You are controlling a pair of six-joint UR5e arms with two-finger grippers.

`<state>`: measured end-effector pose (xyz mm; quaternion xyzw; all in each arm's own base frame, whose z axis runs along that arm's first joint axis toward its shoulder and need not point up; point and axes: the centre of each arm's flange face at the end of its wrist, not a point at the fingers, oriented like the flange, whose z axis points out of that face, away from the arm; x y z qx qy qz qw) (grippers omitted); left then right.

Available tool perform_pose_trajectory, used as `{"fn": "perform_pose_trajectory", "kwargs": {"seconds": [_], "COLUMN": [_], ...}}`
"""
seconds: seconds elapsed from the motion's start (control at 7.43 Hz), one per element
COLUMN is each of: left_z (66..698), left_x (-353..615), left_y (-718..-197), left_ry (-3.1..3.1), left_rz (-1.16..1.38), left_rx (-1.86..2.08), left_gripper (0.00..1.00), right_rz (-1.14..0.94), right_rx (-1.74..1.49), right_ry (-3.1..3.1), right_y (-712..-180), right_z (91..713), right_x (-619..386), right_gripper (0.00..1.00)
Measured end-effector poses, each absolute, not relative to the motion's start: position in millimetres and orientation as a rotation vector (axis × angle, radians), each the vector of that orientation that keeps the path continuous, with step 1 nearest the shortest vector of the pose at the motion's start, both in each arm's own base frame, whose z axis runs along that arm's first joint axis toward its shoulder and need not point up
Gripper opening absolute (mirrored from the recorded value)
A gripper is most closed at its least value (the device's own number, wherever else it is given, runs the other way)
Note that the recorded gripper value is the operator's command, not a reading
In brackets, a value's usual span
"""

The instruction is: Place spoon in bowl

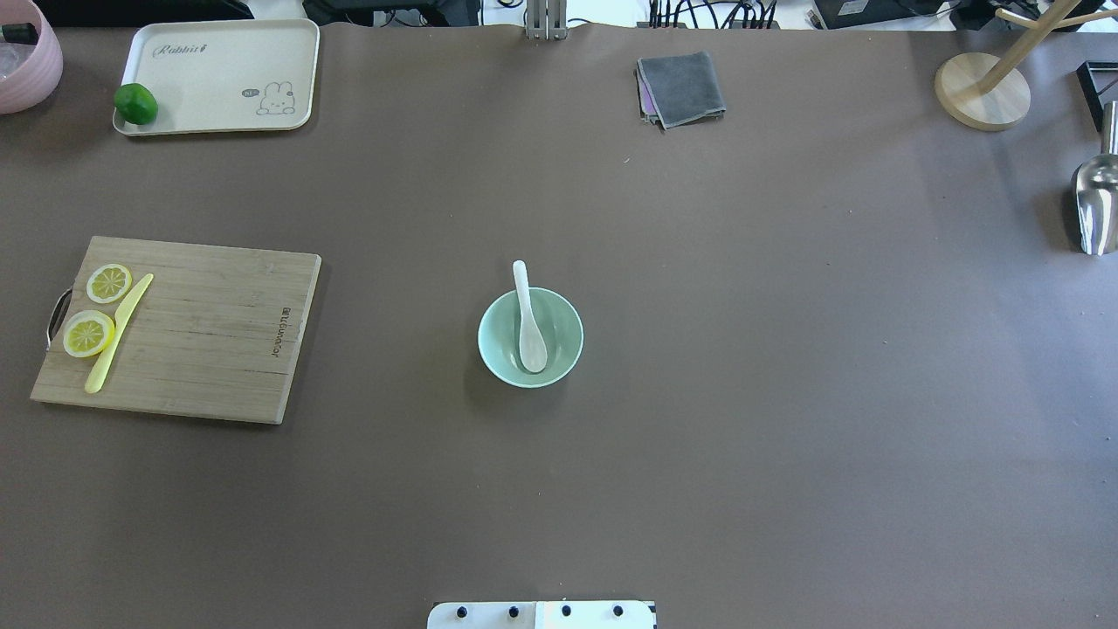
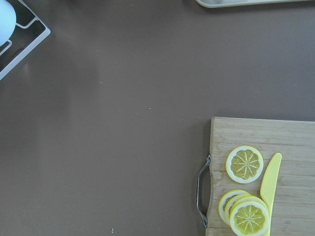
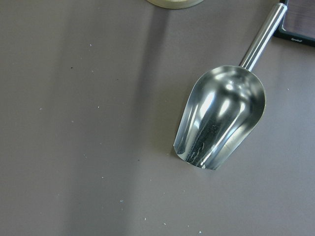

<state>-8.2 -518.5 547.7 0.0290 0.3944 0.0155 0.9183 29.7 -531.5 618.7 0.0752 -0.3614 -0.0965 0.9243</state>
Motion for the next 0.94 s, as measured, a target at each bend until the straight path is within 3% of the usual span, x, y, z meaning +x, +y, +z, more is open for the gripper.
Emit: {"fn": "perform_pose_trajectory", "kwargs": {"seconds": [0.94], "left_z": [534.8], "left_x": [-12.7], "left_y": [-507.3], "left_ry": [0.812], "left_rz": [0.028], "left_rx": [0.085], "left_gripper": [0.98], "right_rz": [-0.177], "right_rx": [0.117], "right_ry": [-0.773], "right_y": [-502.2], "right_z": [640.2], "right_x": [35.9], "right_gripper": [1.00]}}
